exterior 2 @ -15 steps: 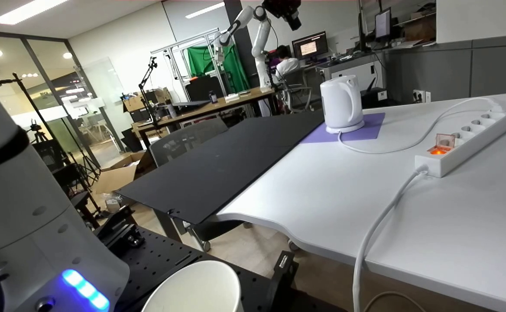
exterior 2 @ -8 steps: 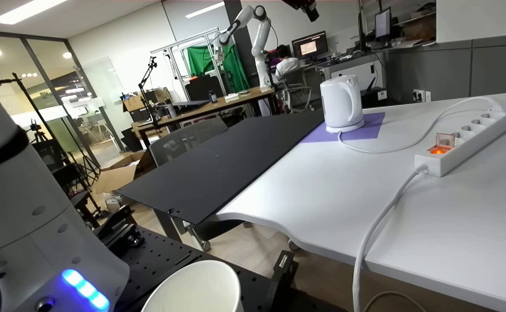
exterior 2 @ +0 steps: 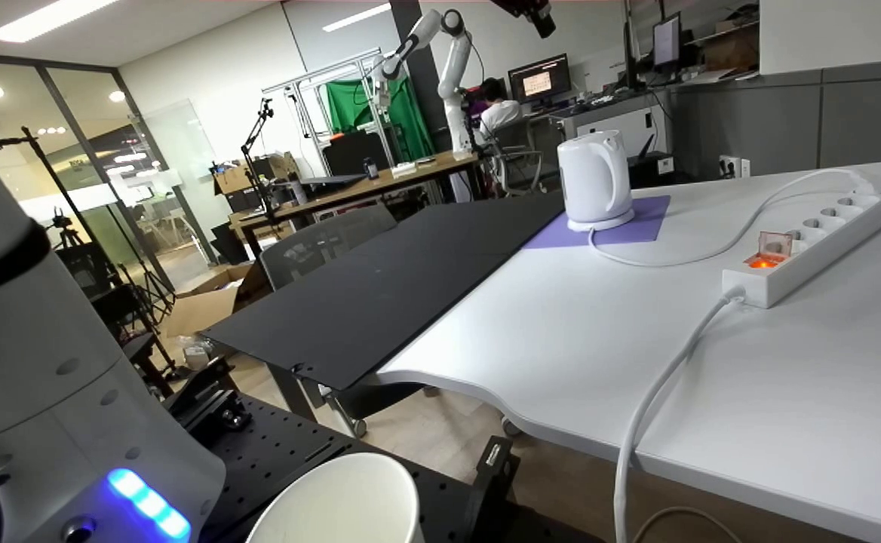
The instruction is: Turn on the electric kettle
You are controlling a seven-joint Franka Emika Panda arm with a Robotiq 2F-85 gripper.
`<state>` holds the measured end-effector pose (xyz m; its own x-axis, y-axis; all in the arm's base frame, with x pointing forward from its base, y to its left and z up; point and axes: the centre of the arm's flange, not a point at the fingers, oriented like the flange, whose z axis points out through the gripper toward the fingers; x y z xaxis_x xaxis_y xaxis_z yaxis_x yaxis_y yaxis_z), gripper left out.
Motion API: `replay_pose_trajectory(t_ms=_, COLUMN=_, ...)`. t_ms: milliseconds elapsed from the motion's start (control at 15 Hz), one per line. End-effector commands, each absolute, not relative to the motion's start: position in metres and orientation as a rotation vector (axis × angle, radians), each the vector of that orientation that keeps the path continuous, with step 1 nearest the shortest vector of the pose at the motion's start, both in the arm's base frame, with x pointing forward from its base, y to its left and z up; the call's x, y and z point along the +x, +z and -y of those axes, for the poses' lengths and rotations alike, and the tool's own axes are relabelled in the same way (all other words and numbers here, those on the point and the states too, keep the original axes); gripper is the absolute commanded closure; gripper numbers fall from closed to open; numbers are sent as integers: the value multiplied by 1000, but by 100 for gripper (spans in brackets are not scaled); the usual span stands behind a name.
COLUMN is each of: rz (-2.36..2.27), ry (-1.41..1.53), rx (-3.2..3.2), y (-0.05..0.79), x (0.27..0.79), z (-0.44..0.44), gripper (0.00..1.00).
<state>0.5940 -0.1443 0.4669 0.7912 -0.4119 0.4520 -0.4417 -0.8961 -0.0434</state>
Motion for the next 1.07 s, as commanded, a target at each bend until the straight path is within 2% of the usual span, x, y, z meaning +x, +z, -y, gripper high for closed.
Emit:
replay_pose_trajectory(t_ms=0, rz=715, ry=706, rx=2908, y=450, x=616, z=160, gripper=100)
replay_pose_trajectory(t_ms=400, rz=776, ry=688, rx=2876, y=385, x=664, z=187, gripper=100)
replay_pose_trajectory(t_ms=1000, rz=723, ry=711, rx=2865, y=308, x=724, z=176, gripper=100)
